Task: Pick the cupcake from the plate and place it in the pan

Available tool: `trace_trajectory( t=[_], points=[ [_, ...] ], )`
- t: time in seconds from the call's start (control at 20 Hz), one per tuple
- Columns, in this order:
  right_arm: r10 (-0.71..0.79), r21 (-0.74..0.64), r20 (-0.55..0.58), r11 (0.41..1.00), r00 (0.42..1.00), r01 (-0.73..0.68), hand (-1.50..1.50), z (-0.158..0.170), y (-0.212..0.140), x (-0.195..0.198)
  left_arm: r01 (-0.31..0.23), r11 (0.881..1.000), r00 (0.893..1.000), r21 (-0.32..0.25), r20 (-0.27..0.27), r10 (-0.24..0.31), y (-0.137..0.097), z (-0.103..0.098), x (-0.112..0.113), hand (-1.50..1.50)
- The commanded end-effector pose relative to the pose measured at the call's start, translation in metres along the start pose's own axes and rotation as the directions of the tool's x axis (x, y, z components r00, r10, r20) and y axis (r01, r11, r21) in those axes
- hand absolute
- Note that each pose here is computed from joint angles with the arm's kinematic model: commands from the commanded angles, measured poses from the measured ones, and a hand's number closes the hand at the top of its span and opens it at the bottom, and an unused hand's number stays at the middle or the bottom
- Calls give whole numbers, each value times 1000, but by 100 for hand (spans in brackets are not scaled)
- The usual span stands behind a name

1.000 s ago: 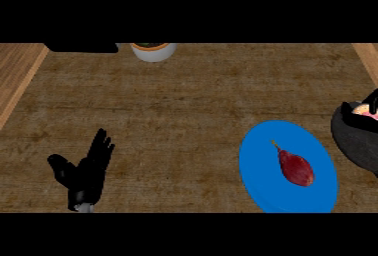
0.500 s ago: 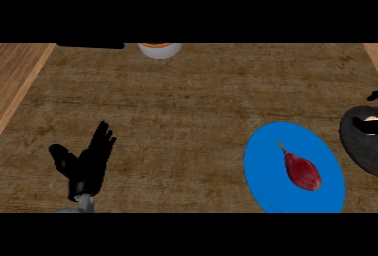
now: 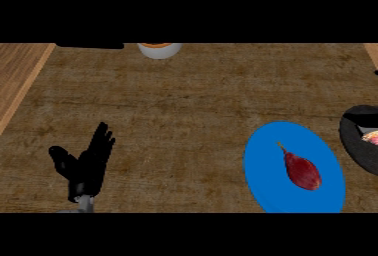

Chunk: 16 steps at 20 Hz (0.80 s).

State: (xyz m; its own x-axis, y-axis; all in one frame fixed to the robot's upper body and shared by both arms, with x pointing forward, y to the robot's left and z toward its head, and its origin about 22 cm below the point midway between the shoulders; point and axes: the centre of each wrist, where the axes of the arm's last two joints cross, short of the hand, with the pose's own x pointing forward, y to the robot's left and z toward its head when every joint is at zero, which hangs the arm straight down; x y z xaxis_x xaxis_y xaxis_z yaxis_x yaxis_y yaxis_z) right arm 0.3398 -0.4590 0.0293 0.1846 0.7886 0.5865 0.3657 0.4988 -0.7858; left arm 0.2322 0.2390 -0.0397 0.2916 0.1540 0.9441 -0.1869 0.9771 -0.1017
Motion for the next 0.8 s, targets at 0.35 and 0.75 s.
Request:
trace_trajectory(
  t=[0.35,0.75],
  points=[
    [-585,-19,6,811,811,585,-150,12,-46,-42,-9,1000,1000,22,-1,9,-5,7,-7,0],
    [-742,169,23,663,670,729,-150,58,-101,-100,4,999,1000,38,-6,-4,8,10,-17,0]
  ],
)
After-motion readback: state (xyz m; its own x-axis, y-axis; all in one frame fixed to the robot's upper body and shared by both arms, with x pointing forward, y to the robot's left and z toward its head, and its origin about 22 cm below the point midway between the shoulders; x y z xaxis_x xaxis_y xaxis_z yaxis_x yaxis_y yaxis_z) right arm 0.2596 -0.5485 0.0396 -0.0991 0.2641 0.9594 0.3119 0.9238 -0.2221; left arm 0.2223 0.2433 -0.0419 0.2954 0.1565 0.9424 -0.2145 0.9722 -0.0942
